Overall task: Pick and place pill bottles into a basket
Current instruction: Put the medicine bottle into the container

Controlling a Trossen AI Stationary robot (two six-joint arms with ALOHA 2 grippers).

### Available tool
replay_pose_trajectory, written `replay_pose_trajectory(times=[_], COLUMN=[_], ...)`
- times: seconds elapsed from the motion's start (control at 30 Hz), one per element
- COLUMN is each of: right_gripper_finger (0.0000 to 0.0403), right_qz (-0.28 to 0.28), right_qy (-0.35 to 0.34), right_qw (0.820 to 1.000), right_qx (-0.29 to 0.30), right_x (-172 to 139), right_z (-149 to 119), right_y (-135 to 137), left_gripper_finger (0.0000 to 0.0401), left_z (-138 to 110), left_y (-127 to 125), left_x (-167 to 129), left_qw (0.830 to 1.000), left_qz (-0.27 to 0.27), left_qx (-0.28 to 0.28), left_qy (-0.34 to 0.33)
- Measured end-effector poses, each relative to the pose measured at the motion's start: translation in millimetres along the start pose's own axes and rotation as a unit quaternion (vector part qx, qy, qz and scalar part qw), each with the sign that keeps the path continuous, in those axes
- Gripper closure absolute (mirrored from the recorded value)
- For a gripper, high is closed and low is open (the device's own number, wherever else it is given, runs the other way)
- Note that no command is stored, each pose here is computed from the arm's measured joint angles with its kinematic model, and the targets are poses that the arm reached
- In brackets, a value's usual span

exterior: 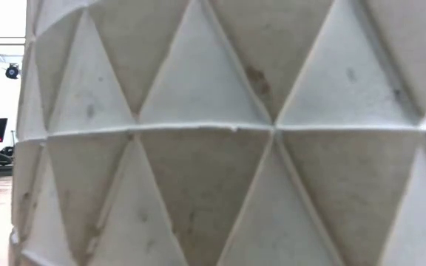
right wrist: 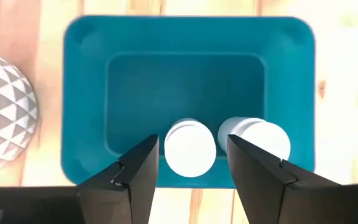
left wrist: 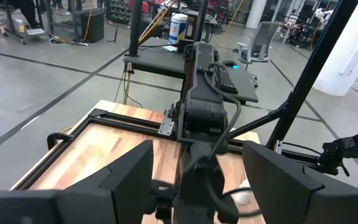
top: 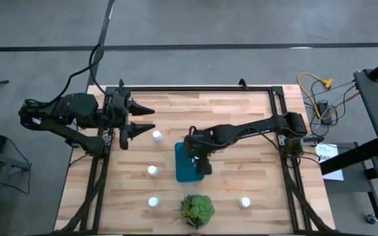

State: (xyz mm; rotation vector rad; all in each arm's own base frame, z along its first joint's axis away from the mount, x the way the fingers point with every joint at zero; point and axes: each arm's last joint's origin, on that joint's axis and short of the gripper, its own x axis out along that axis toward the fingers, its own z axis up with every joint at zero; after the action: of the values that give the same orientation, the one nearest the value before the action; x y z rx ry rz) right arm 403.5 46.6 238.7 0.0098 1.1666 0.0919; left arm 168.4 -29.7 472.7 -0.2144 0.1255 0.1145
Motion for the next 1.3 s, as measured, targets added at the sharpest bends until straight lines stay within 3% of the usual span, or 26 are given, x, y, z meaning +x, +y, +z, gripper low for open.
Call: replay_pose_trajectory(times=[0.67,0.8,0.93,1.1,1.3], right_gripper_finger=[0.0222,0.0218,0.0195,0.0152,0.0120], right_qz=[0.024,0.063,0.120,0.176,0.186], right_qy=[-0.097,-0.106,-0.094,-0.045,-0.014], right_qw=[0.991,0.986,0.979,0.976,0.979], right_qx=[0.088,0.110,0.133,0.120,0.080], right_x=[-92.9,-106.5,-114.5,-116.1,-126.7], right_z=[-7.7,-10.3,-13.7,-22.8,-31.8], right_y=[12.3,14.5,20.4,40.0,71.7], left_gripper_finger=[0.0170,0.0170,0.0170,0.0170,0.0170], left_z=[0.3,0.4,0.3,-0.7,-4.5], left_y=[0.3,0.4,0.4,1.2,2.7], left_x=[-1.1,-1.3,-1.6,-3.0,-4.5], left_qw=[1.000,1.000,1.000,1.000,1.000], left_qz=[0.000,0.000,-0.001,0.001,0.006], left_qx=[0.002,0.003,0.003,0.006,0.011], left_qy=[-0.001,-0.001,-0.001,0.005,0.024])
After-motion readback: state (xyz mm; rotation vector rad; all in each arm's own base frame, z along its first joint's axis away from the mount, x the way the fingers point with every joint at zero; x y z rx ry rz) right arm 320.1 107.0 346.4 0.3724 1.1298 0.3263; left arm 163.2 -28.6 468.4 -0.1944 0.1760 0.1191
